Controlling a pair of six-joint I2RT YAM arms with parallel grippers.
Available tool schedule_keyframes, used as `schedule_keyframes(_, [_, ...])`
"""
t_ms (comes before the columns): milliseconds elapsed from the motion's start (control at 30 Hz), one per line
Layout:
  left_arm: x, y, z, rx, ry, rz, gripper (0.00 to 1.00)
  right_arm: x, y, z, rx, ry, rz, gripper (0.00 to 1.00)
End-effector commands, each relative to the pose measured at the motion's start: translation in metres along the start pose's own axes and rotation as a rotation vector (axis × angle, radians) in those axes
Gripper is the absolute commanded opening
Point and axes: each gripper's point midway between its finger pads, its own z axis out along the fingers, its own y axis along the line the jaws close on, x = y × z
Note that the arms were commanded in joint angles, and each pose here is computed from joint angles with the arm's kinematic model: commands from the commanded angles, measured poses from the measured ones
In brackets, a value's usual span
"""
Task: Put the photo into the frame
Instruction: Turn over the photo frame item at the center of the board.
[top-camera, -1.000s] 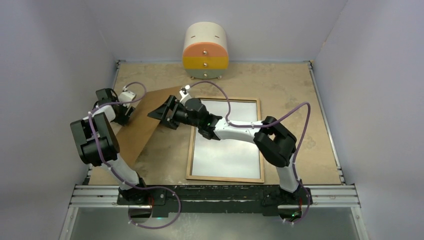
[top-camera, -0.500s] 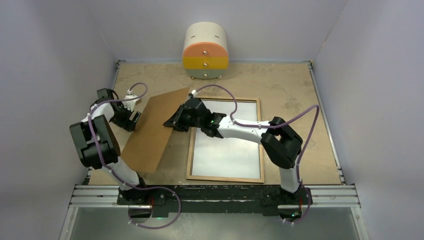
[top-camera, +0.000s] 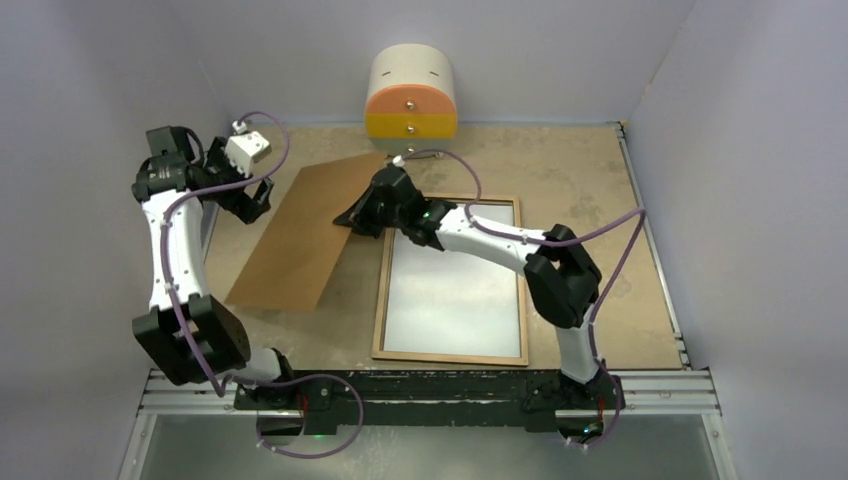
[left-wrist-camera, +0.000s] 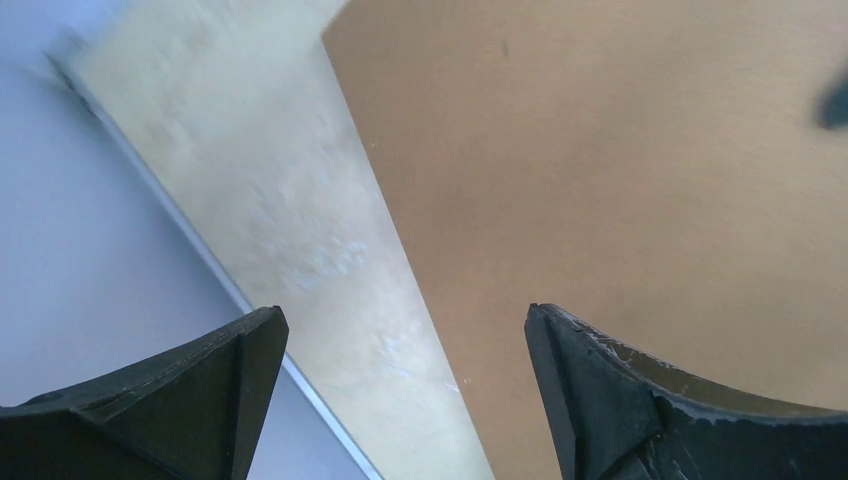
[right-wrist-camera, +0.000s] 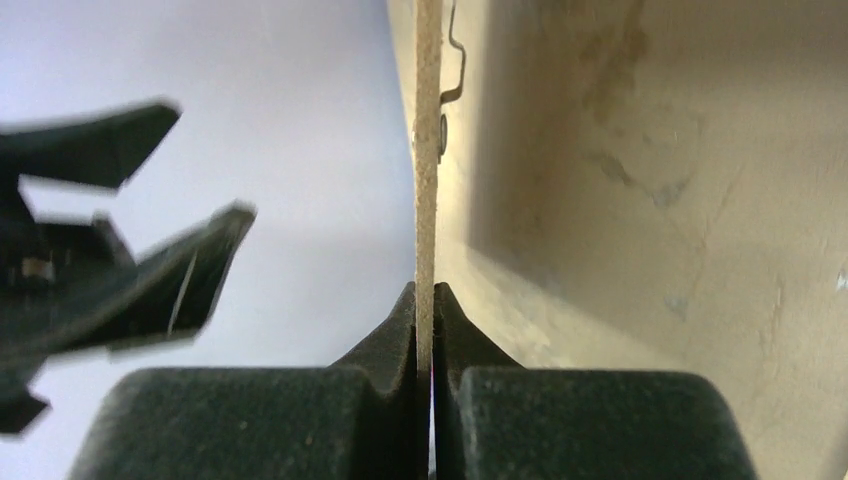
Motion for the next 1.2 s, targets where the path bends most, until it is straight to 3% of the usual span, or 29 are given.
schedule_keyframes(0, [-0.078, -0.034, -0.061, 0.057, -0.274, 0.226, 0.97, -0.080, 0.109, -0.068, -0.243, -0.181, 0.051, 0.00])
schedule_keyframes(300, [-0.118, -0.101, -0.138, 0.035, -0.466, 0.650, 0.97, -0.136, 0.116, -0.128, -0.339, -0.215, 0.278, 0.00])
schedule_keyframes(533, [-0.106, -0.145, -0.148, 0.047, -0.528, 0.918, 0.97, -0.132, 0.129, -0.163, -0.463, -0.193, 0.322, 0.00])
schedule_keyframes(767, [-0.098, -0.160, -0.152, 0.022, -0.535, 1.063, 0.94, -0.120, 0.137, -0.175, -0.514, -0.143, 0.338, 0.00])
schedule_keyframes(1033, [-0.103, -0.153, -0.151, -0.056, -0.545, 1.176, 0.72, -0.084, 0.156, -0.169, -0.551, -0.017, 0.336, 0.00])
schedule_keyframes(1167, [-0.109, -0.142, -0.149, -0.095, -0.547, 1.168, 0.61, -0.065, 0.162, -0.166, -0.557, 0.033, 0.329, 0.00])
